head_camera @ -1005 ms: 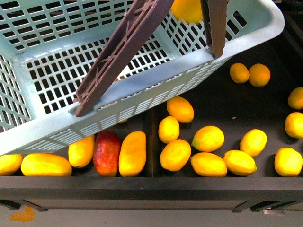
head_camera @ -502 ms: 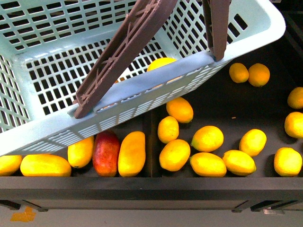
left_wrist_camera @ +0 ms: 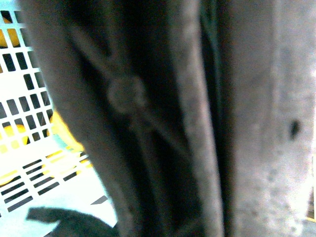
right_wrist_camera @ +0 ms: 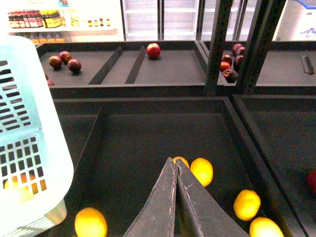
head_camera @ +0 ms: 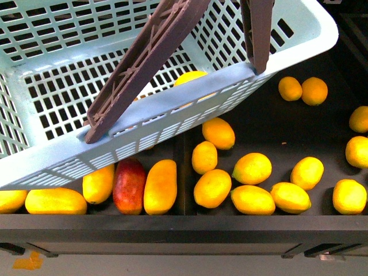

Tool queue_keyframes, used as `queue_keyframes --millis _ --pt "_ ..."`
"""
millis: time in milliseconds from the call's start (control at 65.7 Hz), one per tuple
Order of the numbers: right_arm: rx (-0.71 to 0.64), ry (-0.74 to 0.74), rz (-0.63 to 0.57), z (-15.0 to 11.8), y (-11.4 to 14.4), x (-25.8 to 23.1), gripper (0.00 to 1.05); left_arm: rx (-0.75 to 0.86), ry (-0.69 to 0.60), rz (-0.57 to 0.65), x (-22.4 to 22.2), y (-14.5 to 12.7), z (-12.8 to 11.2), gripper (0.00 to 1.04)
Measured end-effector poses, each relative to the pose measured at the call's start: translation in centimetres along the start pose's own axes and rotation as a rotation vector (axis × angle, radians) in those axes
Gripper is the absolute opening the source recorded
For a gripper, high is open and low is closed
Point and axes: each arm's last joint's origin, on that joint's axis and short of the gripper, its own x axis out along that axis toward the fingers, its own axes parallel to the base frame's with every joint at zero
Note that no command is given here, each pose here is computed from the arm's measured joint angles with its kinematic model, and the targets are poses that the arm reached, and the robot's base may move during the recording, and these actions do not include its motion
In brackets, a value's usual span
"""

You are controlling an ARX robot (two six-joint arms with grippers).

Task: Pick lemon and mango into basket

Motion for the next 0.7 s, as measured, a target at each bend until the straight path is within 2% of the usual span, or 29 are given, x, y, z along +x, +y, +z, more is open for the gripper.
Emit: queue_keyframes --millis 365,700 --pt "-0.002 0.003 0.019 -1.6 -1.7 -3.2 0.03 0.000 0.001 -0.001 0.0 0.0 0.0 0.14" --pt "-0.001 -0.006 -0.004 -1.6 -2.2 -3.5 0.57 -0.001 0.002 -0.002 0.0 0.0 0.0 0.14"
